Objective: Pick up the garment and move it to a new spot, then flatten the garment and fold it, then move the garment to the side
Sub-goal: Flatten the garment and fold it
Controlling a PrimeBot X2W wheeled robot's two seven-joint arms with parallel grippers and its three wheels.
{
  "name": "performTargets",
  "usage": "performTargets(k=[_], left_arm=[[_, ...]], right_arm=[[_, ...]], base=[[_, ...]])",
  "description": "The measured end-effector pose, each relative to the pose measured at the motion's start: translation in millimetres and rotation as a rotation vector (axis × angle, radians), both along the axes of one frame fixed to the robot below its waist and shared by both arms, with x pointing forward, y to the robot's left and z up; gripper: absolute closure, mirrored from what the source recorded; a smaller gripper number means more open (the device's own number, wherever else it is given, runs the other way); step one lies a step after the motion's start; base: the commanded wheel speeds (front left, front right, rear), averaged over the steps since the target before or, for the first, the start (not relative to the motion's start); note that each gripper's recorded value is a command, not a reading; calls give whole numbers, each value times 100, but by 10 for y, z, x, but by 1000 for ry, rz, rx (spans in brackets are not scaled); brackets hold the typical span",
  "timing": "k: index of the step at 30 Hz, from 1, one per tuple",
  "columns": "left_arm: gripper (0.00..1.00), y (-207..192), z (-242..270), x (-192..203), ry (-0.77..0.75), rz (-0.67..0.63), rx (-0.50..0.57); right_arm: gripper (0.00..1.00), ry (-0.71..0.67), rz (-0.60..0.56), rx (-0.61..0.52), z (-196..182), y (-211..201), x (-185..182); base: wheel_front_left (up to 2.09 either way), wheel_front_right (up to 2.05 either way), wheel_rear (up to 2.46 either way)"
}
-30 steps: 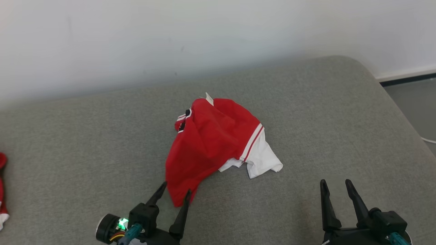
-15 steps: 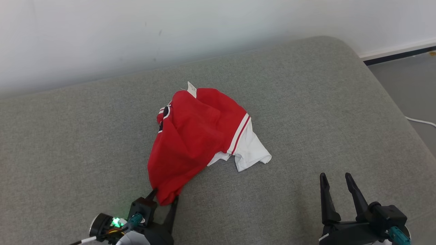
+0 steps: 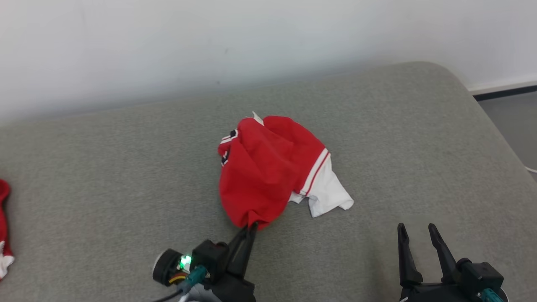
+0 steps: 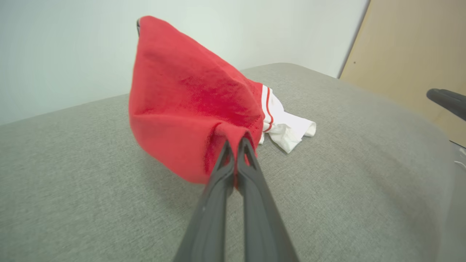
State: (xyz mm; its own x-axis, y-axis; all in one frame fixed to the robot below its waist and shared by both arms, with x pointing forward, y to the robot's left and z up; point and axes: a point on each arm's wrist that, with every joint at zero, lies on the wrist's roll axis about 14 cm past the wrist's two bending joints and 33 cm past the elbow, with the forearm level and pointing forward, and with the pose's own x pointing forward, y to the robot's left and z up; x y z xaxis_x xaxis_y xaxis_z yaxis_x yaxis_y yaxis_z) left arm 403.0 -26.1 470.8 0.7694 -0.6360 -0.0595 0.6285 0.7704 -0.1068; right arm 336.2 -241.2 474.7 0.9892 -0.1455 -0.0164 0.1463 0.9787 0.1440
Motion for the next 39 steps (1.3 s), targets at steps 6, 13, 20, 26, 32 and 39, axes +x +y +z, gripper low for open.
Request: performTargets(k=[6,13,20,26,32,39], left_arm=[[100,243,8,-323,21,77,-73],[100,1028,-452,-601,160,311,-35],[81,1294,-744,-786,260,399,-12],[0,1739,-375,-531,128,548,-29],[0,2138,-190,-434,50,629,12],[0,1853,80,-320,-41,555,-7]], right_arm=[[0,-5,63,9,1,196,84],[0,-9,135,18,4,427,206],[0,-6,146,20,-6,461,231],[0,-9,152,21,4,482,227],[0,-10,157,22,6,500,211],[0,-8,147,23,1,467,194]], base=[[0,0,0],[0,0,0],[0,0,0],[0,0,0],[0,0,0],[0,0,0]])
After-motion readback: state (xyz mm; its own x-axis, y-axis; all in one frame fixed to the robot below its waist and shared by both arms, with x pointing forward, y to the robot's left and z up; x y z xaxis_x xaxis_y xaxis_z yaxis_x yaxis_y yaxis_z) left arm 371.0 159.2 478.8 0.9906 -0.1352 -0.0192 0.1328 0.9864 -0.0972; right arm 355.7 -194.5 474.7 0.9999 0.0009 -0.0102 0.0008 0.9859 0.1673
